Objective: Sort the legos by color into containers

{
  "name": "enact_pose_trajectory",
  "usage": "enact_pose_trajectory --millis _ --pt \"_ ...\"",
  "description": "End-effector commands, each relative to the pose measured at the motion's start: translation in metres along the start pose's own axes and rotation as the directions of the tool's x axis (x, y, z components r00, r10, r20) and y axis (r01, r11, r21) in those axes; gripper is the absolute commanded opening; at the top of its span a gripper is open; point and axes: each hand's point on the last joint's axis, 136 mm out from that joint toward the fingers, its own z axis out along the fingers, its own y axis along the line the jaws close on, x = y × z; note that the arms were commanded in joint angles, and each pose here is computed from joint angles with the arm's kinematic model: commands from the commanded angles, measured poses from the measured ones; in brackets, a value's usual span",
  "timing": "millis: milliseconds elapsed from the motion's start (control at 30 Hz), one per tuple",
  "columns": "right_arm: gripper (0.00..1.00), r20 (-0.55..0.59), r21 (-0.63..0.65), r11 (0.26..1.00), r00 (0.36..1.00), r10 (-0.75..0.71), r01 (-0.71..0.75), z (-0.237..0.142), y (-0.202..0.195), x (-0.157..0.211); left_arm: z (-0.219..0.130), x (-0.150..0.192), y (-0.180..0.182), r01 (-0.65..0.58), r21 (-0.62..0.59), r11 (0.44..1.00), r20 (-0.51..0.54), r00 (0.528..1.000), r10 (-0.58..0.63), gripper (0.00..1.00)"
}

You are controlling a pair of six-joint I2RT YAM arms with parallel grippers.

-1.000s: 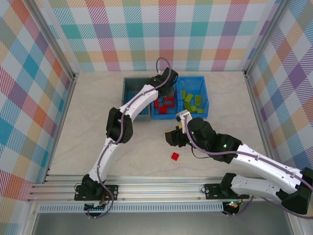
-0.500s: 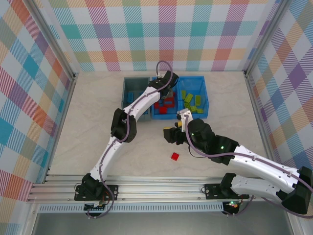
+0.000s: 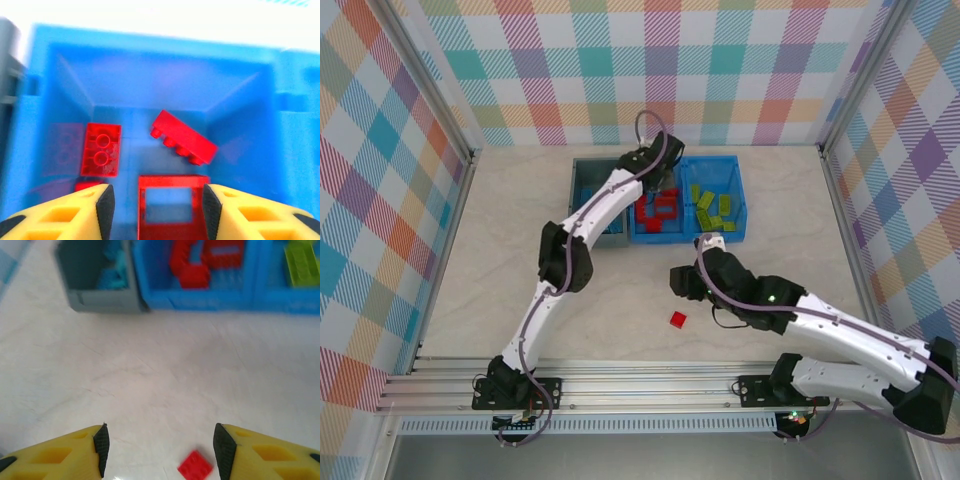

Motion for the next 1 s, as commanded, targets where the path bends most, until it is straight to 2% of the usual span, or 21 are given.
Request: enact_pose_trajectory --millis 0,100,200,333,467,567,767,967 --pt "0.62 -0.15 0.2 0.967 0.971 0.188 -0.156 0.009 -0.025 0.042 -0.131 -0.049 -0.005 0.058 0.103 0.993 0.15 0.986 -0.073 0.52" --pt "0.66 -0.243 0.288 0.94 0.935 0.259 -0.186 0.024 -0.023 0.064 -0.183 -0.029 0.007 0.059 0.168 0.984 0.138 0.987 -0.083 0.54" --pt "0.68 -0.307 0.35 0.911 0.893 0.329 -0.216 0.039 -0.018 0.082 -0.219 0.017 0.025 0.05 0.234 0.971 0.057 0.996 -0.065 0.56" --pt "0.7 -0.353 0.446 0.864 0.841 0.409 -0.233 0.051 -0.021 0.103 -0.249 0.087 0.045 0.044 0.346 0.937 -0.062 0.998 -0.024 0.59" --pt "0.7 -0.375 0.467 0.84 0.798 0.471 -0.276 0.066 -0.02 0.125 -0.268 0.153 0.064 0.03 0.426 0.904 -0.16 0.986 0.043 0.61" --pt "0.68 -0.369 0.483 0.827 0.789 0.491 -0.288 0.073 -0.022 0.13 -0.276 0.19 0.079 0.018 0.464 0.886 -0.206 0.975 0.088 0.61" --pt "0.64 -0.394 0.502 0.813 0.759 0.518 -0.294 0.089 -0.026 0.138 -0.277 0.226 0.111 0.068 0.46 0.885 -0.247 0.967 0.054 0.61" --pt "0.52 -0.387 0.537 0.798 0.76 0.521 -0.274 0.093 -0.037 0.147 -0.281 0.228 0.118 0.091 0.471 0.878 -0.236 0.971 0.026 0.6"
